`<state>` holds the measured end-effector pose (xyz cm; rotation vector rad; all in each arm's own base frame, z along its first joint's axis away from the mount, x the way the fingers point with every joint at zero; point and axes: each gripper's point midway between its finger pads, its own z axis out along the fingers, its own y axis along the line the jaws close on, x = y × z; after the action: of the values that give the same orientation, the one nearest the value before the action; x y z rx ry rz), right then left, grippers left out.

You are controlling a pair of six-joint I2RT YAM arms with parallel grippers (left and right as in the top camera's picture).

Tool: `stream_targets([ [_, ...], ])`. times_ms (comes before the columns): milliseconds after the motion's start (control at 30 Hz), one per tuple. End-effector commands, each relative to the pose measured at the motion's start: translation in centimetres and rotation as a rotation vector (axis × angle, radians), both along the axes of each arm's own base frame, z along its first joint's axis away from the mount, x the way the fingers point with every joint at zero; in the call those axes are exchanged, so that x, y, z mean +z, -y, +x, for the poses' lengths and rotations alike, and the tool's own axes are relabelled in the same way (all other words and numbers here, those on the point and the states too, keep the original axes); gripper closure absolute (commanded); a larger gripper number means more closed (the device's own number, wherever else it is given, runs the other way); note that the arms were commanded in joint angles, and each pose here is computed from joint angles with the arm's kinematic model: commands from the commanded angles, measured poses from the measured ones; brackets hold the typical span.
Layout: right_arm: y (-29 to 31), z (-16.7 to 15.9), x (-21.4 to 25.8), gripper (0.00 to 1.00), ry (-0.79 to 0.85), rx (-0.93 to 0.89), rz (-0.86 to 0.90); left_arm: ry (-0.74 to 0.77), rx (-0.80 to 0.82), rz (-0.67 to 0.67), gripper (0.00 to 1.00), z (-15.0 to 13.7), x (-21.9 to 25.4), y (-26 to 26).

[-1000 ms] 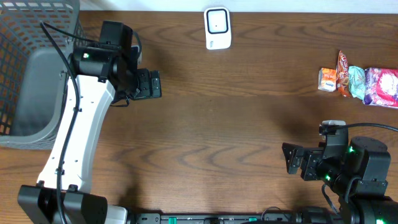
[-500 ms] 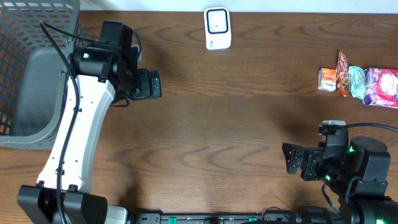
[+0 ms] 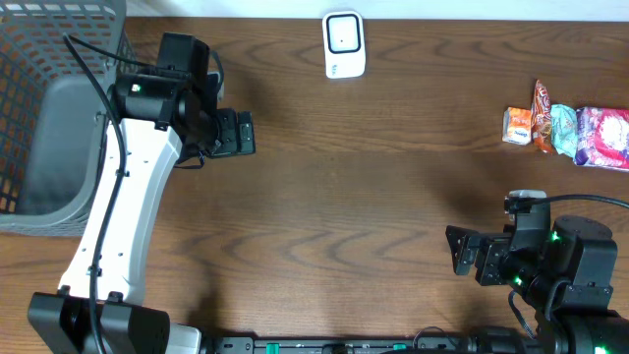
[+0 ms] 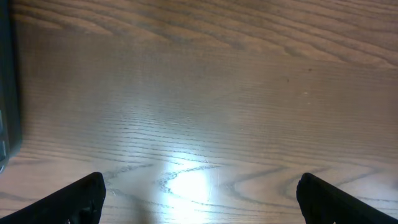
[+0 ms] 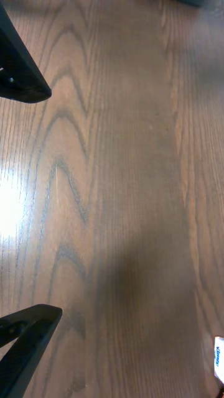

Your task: Scan the item barcode

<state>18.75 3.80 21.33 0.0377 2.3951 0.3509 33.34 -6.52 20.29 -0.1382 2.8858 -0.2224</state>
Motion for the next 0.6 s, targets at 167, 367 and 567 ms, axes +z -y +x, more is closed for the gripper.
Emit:
stream_targets([
  [167,-0.3,-0.7,0.7,0.01,0.049,0.009,0.010,-0.007,0.005,0.002,0.02,-0.1,-0.2,-0.1],
  [367,-0.3,-1.6,1.6,0.01,0.108,0.006,0.003,-0.007,0.005,0.002,0.02,-0.1,-0.2,-0.1],
  [567,-0.4,-1.8,3.1,0.01,0.205,0.018,-0.005,-0.007,0.005,0.002,0.02,-0.1,-0.2,-0.1],
])
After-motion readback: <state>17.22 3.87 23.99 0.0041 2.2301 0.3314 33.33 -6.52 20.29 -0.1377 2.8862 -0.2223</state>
